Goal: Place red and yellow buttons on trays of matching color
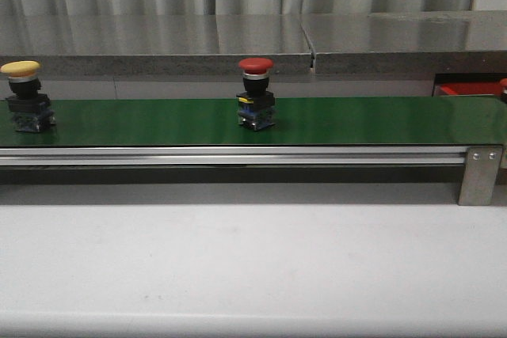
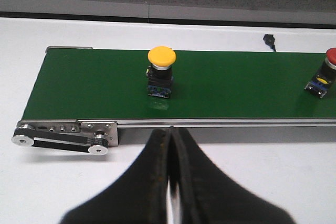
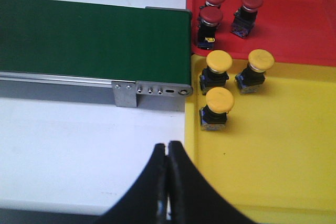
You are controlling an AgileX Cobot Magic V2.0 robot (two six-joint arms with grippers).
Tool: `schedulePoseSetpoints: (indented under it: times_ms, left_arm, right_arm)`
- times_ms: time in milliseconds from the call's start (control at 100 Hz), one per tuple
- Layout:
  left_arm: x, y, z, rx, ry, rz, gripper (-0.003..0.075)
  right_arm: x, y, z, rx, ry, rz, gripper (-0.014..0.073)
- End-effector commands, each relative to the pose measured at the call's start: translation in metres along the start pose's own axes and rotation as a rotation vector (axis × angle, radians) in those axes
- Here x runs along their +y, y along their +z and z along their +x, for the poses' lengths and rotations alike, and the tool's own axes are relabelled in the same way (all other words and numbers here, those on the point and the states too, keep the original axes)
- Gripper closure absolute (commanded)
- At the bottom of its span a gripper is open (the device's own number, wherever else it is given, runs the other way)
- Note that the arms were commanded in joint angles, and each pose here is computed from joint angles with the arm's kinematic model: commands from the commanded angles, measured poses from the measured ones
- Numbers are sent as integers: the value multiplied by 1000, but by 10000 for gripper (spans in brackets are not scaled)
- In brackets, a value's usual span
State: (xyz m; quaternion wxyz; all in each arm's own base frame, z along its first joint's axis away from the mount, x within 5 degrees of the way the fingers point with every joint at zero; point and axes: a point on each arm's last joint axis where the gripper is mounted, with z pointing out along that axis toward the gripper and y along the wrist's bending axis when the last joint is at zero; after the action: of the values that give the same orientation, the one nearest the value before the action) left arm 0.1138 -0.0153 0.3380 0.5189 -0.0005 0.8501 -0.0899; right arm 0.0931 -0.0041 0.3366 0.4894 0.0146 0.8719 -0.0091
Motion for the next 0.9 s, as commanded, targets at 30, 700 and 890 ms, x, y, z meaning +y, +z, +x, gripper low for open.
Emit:
schedulePoseSetpoints:
  times_ms: [30, 700, 890]
  left_arm:
    - [-2, -5, -13, -88, -20, 8, 741]
    - [-2, -4, -13, -86, -20, 8, 741]
    - [-2, -4, -13, -86, -20, 8, 741]
  right_arm:
    - [-1, -4, -11, -84, -13, 13, 712]
    - [2, 40, -73, 34, -28, -30, 712]
    - [17, 72, -105, 121, -73, -92, 692]
